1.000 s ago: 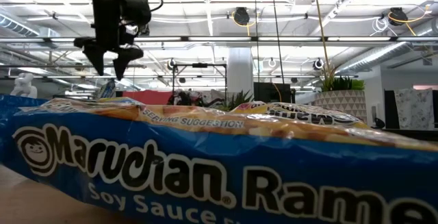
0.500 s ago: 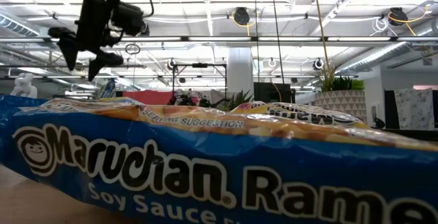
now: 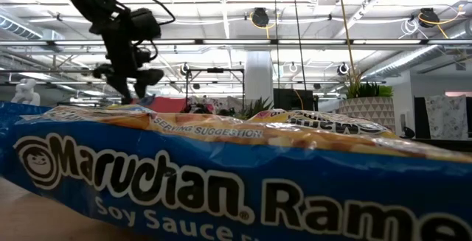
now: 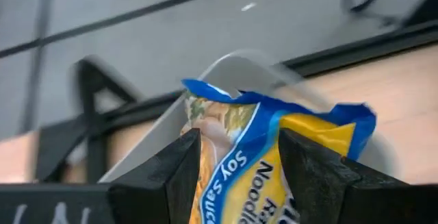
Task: Sort Maruchan noodles
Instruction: Put the top blue noodle pack into the gray bin
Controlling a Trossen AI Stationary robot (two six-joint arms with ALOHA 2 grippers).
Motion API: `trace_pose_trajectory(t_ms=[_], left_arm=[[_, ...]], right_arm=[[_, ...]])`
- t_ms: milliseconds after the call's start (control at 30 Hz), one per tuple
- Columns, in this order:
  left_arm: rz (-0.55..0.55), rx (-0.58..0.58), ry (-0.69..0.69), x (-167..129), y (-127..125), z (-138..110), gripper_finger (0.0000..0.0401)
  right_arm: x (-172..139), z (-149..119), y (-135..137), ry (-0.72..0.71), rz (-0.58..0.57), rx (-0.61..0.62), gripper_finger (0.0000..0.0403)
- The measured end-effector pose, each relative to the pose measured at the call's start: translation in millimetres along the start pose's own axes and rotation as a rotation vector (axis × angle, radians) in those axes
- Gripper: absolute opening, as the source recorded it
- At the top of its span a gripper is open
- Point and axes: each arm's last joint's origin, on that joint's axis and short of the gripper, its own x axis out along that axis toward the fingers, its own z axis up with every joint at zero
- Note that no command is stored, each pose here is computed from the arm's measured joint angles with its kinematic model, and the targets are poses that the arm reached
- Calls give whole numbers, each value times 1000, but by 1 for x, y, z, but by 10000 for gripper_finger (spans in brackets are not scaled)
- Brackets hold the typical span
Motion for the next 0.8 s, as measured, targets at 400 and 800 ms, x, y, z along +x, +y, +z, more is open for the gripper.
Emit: trace_pose_trajectory(t_ms=[400,800], left_arm=[[-178,159,131,-5,-10,-13,202],[-93,279,138,-11,-28,-45,202]], right_arm=[[0,1,0,-5,2,-18,155],[0,0,0,-2,2,6,155]])
